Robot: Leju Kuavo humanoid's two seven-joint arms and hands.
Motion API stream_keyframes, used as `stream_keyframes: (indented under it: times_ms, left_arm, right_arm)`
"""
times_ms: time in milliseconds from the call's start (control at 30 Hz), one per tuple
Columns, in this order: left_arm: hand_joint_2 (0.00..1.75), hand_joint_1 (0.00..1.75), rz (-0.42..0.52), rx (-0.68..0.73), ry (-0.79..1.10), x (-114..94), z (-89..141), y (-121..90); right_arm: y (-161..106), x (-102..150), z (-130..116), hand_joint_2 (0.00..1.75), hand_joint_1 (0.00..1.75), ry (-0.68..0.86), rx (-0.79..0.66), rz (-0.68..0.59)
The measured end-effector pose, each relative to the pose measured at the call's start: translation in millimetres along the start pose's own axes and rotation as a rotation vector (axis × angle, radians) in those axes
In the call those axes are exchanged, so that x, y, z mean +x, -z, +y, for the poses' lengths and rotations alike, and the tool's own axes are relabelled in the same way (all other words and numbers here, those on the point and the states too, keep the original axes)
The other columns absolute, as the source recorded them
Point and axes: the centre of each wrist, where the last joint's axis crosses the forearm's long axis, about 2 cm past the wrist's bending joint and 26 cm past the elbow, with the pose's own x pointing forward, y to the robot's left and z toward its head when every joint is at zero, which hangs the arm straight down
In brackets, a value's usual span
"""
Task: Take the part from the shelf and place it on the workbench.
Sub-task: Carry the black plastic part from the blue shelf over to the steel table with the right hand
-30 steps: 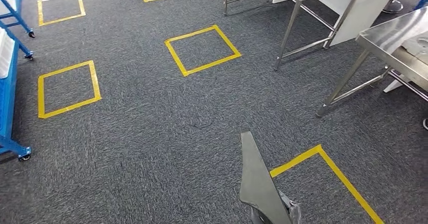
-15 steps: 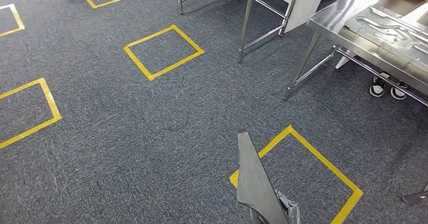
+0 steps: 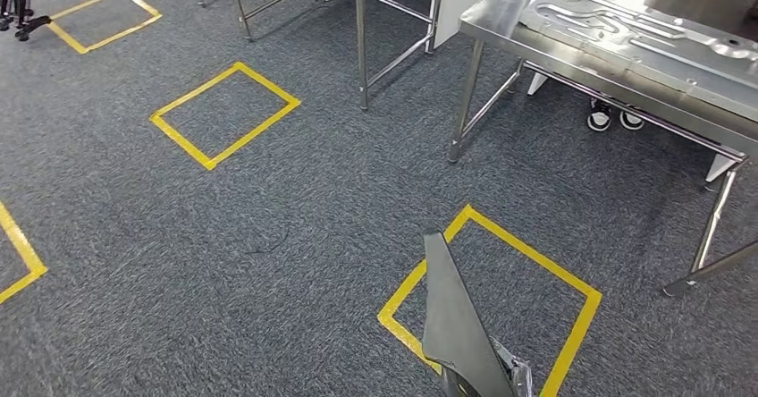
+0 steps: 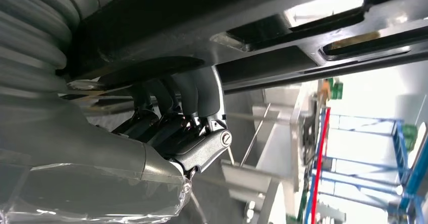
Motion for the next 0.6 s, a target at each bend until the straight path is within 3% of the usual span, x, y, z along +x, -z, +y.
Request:
stream_keyframes:
  times_ms: [600]
  left_arm:
    - [0.0, 0.0, -0.025, 0.01, 0.01, -0.6, -1.4, -0.6]
  right_arm:
    - [-2.4, 0.4, -1.3, 1.75, 1.75, -0.017, 0.003, 0.005]
